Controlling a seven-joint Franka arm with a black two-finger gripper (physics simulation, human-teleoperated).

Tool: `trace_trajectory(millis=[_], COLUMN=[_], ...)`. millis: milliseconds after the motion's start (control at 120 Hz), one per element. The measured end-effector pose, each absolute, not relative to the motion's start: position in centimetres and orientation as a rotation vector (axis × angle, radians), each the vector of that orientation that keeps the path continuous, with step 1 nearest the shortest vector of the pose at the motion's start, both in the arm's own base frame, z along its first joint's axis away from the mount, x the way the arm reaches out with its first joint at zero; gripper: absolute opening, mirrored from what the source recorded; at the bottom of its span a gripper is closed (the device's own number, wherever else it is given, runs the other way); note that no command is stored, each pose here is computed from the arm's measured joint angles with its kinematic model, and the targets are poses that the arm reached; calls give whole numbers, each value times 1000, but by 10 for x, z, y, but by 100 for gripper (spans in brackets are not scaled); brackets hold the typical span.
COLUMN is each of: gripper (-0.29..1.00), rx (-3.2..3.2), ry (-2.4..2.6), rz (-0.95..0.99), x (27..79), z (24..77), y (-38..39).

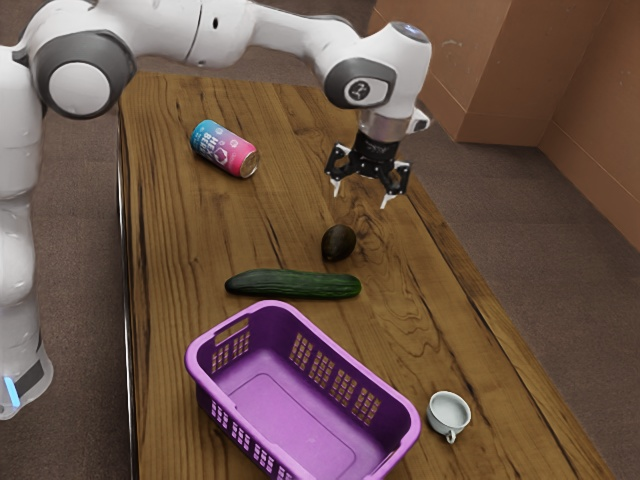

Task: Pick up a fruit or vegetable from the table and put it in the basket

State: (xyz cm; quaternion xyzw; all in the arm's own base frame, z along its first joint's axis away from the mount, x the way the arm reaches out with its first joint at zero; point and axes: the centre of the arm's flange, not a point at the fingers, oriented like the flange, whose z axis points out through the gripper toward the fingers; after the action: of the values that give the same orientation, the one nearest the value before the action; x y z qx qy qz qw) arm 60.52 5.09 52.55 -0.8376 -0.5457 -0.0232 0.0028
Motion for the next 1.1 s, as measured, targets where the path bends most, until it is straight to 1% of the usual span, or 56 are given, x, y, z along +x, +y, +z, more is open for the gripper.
trace_trajectory(millis=[117, 217, 333, 508, 1100], gripper=[70, 70, 70, 70, 70], rx=[-2611, -2637, -2675, -2690, -2743], ry=[-1773, -1759, -1720, -1692, -1584], rz=[-74, -85, -105, -116, -83], x=[599, 598, 599, 593, 580], z=[514, 509, 510, 509, 475], y=[61, 52, 41, 45, 43])
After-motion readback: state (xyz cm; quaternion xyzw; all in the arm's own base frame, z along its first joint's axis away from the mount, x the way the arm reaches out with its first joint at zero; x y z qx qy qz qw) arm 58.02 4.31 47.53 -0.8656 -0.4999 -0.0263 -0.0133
